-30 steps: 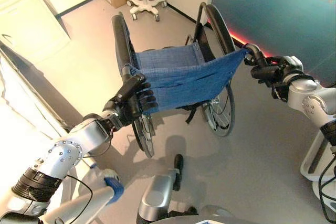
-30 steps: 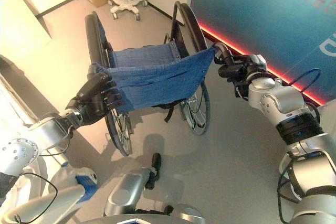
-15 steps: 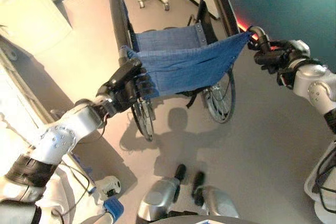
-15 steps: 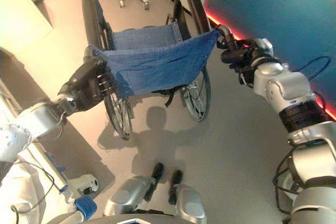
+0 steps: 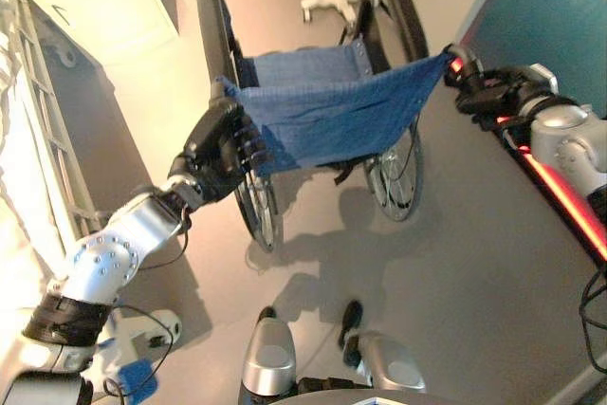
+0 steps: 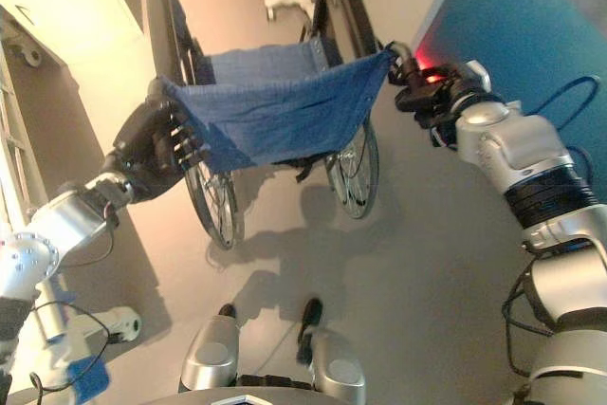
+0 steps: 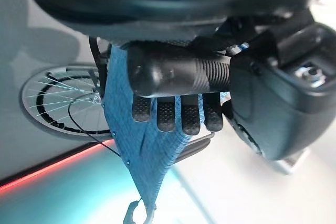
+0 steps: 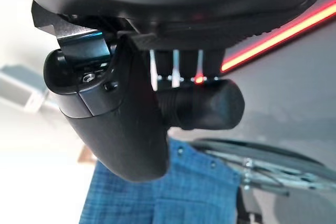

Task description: Push the wheelchair next to the bed

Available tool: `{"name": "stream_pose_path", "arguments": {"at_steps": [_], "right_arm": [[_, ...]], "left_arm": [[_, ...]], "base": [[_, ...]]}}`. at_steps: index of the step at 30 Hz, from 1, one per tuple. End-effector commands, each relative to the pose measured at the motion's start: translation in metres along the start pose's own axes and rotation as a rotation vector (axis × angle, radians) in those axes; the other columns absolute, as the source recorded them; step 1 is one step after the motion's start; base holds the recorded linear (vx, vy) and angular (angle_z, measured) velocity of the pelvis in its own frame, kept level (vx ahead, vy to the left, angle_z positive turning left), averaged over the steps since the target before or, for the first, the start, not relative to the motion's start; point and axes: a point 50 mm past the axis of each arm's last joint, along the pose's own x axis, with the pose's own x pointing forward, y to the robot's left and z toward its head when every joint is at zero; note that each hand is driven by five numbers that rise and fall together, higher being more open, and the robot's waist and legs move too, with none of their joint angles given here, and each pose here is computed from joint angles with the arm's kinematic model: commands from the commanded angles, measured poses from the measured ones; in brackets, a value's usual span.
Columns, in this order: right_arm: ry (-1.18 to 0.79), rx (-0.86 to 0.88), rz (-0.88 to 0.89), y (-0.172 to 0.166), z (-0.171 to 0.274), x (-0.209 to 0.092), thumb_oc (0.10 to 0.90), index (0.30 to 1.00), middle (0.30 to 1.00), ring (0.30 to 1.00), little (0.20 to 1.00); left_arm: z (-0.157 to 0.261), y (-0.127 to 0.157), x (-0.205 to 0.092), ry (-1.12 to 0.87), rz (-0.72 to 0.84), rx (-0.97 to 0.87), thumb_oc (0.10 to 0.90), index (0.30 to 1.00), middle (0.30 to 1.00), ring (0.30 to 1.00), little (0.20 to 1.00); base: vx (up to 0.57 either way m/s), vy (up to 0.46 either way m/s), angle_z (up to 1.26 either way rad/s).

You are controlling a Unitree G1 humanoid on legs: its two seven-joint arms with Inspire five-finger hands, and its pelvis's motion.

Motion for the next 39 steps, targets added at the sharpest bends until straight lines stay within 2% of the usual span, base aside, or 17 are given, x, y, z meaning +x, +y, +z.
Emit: {"name": "stream_pose_path", "arguments": {"at_steps": [1,8,15,22,28,34,39], "right_arm": [[-0.34,-0.036,0.366,0.079,0.07,-0.031,0.4,0.3,0.3,0.3,0.3],[-0.333,-0.095,0.376,0.096,0.07,-0.029,0.4,0.3,0.3,0.3,0.3],[-0.325,-0.15,0.368,0.09,0.064,-0.022,0.4,0.3,0.3,0.3,0.3],[-0.33,-0.123,0.364,0.086,0.065,-0.017,0.4,0.3,0.3,0.3,0.3],[-0.363,-0.087,0.359,0.077,0.075,-0.016,0.4,0.3,0.3,0.3,0.3],[-0.399,-0.142,0.327,0.062,0.079,-0.015,0.4,0.3,0.3,0.3,0.3],[-0.435,-0.143,0.353,0.073,0.092,-0.022,0.4,0.3,0.3,0.3,0.3]], "left_arm": [[0.027,-0.059,-0.013,-0.198,-0.346,0.01,0.4,0.3,0.3,0.3,0.3],[0.015,-0.069,-0.006,-0.165,-0.383,-0.093,0.4,0.3,0.3,0.3,0.3],[0.002,-0.075,0.001,-0.122,-0.418,-0.136,0.4,0.3,0.3,0.3,0.3],[0.005,-0.077,0.003,-0.145,-0.41,-0.1,0.4,0.3,0.3,0.3,0.3],[0.01,-0.066,-0.002,-0.155,-0.418,-0.05,0.4,0.3,0.3,0.3,0.3],[0.019,-0.079,-0.007,-0.212,-0.463,-0.066,0.4,0.3,0.3,0.3,0.3],[0.028,-0.089,0.006,-0.22,-0.441,-0.056,0.4,0.3,0.3,0.3,0.3]], "base": [[0.2,-0.221,0.45],[0.18,-0.063,0.09],[0.27,-0.081,-0.04],[0.32,-0.089,0.01],[0.23,-0.077,0.08],[0.14,-0.299,0.09],[0.17,-0.489,0.29]]}}
